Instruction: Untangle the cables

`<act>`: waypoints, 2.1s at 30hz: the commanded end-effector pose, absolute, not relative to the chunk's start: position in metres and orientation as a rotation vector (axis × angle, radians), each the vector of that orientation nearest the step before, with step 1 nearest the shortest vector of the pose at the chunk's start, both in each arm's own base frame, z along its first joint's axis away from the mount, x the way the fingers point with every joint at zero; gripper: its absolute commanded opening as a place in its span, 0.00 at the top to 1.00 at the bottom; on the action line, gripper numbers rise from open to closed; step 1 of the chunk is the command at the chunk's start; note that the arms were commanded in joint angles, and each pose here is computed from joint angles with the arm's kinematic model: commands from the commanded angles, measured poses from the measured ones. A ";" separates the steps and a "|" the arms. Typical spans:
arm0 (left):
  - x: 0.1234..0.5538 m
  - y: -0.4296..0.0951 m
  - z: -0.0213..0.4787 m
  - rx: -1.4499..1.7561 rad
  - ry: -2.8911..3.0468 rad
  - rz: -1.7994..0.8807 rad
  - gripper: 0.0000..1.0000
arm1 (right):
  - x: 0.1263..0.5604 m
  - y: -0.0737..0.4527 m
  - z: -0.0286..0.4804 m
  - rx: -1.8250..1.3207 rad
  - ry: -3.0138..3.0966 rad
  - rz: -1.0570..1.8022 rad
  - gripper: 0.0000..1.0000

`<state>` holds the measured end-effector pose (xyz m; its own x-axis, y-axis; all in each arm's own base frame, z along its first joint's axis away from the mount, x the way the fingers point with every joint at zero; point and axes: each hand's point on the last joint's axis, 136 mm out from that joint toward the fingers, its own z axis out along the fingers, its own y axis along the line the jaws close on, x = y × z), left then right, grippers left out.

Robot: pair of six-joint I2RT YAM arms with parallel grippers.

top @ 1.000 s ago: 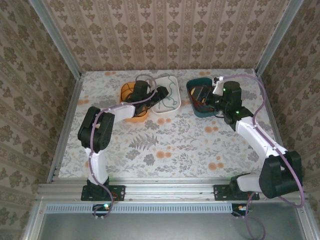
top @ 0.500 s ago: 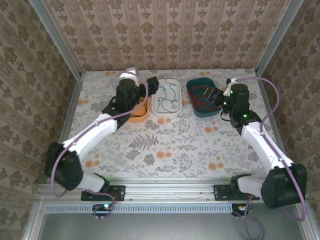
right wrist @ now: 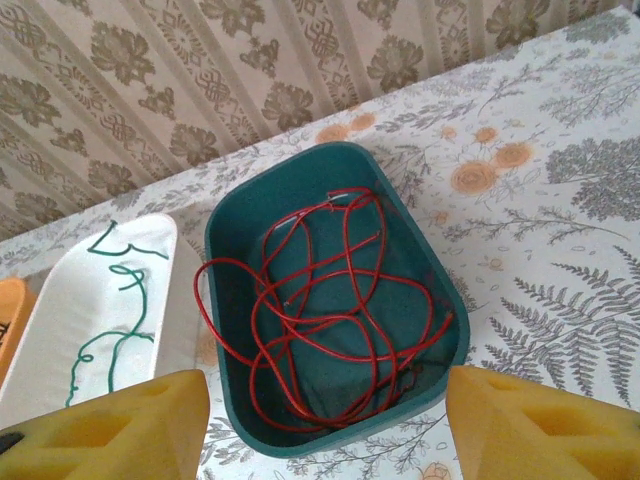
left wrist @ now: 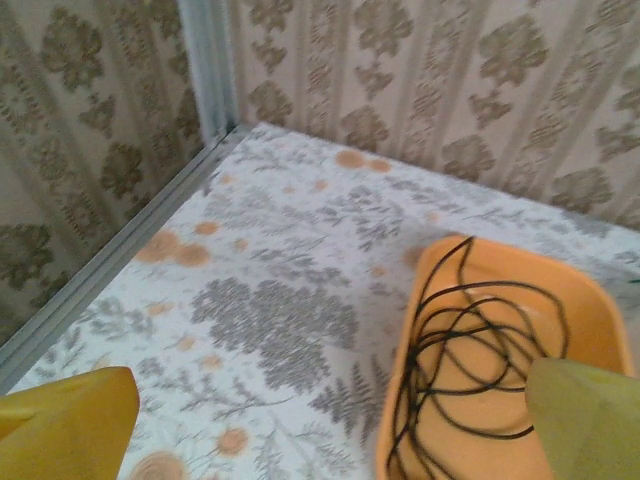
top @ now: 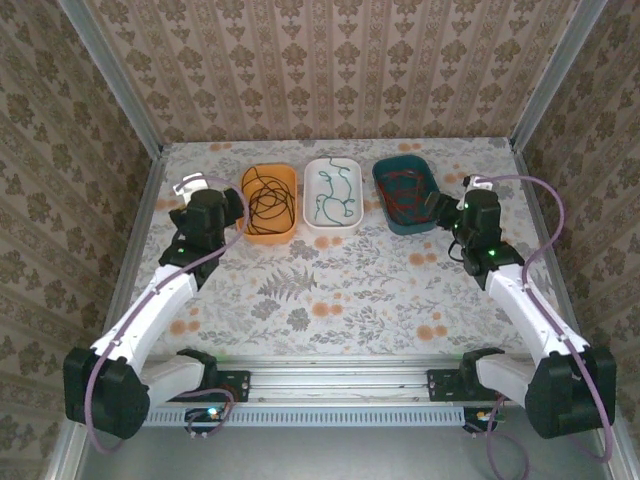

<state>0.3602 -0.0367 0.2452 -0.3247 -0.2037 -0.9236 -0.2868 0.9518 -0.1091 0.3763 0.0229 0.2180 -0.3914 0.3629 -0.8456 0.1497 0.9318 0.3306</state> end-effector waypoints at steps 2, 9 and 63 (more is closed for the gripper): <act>0.344 -0.009 0.224 -0.424 1.972 0.263 0.00 | 0.380 0.016 0.228 0.380 1.952 0.196 0.34; 0.319 0.058 0.195 -0.445 1.951 0.759 0.00 | 0.371 -0.036 0.181 0.442 1.895 -0.195 0.00; 0.395 0.020 0.099 -0.042 1.869 0.210 0.00 | 0.401 -0.007 0.096 0.067 1.934 -0.033 0.00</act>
<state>0.3924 0.0192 0.0936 -0.3340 0.0963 -0.9376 -0.1295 0.9806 0.1469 0.3972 -0.0092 0.0931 -0.3687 0.0447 -0.9285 0.0874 0.9961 0.0133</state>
